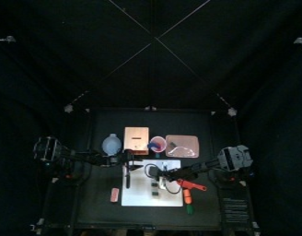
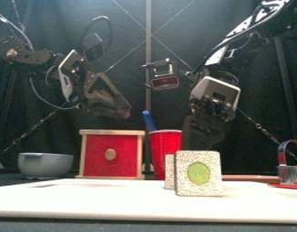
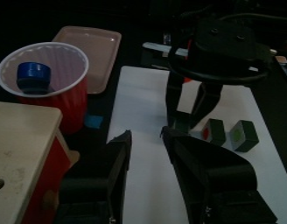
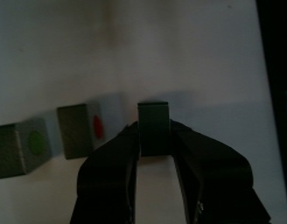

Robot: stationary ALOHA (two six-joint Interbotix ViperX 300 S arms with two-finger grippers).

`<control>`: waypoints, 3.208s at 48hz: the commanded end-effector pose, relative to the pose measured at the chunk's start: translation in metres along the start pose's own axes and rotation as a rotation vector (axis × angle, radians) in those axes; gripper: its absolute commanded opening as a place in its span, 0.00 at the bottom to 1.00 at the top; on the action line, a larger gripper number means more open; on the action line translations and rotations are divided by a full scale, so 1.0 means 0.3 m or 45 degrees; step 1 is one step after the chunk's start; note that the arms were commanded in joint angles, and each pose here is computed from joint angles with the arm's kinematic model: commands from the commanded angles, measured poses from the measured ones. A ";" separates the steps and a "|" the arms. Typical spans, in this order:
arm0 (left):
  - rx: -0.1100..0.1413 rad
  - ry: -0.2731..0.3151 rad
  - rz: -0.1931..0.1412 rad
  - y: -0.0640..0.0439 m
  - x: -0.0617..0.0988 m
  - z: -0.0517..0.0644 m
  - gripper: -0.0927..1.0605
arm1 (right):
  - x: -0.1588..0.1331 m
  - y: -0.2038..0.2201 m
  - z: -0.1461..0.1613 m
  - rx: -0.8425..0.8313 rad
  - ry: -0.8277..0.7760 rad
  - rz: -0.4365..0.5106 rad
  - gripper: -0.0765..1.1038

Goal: Place sushi on board then cut the sushi with the knife then place the pieces on the plate
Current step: Place the 4 sushi pieces on the plate

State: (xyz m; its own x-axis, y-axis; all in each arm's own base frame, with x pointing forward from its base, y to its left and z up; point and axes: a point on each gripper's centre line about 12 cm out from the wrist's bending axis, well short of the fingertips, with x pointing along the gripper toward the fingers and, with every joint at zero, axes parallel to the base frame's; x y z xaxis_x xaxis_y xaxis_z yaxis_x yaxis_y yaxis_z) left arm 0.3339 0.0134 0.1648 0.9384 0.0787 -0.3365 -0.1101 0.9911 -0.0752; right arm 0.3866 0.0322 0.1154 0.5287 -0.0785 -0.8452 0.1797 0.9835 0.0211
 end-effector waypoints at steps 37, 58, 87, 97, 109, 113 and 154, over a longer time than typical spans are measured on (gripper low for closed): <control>0.001 -0.022 0.001 0.001 0.003 0.017 0.73 | -0.314 -0.638 -0.156 0.644 0.010 -0.453 0.51; -0.002 -0.018 0.008 0.007 0.002 0.013 0.73 | -0.179 -0.666 -0.239 0.694 0.100 -0.415 0.70; -0.008 -0.018 0.009 0.008 0.002 0.013 0.73 | -0.353 -0.446 -0.053 0.435 -0.150 -0.270 0.75; -0.008 -0.020 0.011 0.009 0.003 0.015 0.73 | -0.310 -0.165 -0.008 0.102 -0.239 -0.027 0.75; -0.008 -0.020 0.010 0.009 0.003 0.017 0.73 | -0.242 0.036 0.047 -0.005 -0.241 0.128 0.75; -0.008 -0.020 0.009 0.007 0.002 0.015 0.73 | -0.206 0.076 0.050 -0.030 -0.206 0.133 0.75; -0.008 -0.016 0.011 0.009 0.002 0.013 0.73 | -0.037 0.175 0.043 -0.076 -0.077 0.126 0.70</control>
State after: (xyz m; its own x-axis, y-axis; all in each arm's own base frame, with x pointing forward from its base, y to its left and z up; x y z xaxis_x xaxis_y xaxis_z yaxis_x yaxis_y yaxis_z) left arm 0.3330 0.0150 0.1631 0.9359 0.0836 -0.3423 -0.1161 0.9903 -0.0758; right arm 0.3951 0.0818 0.1198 0.5603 0.0040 -0.8283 0.0772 0.9954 0.0570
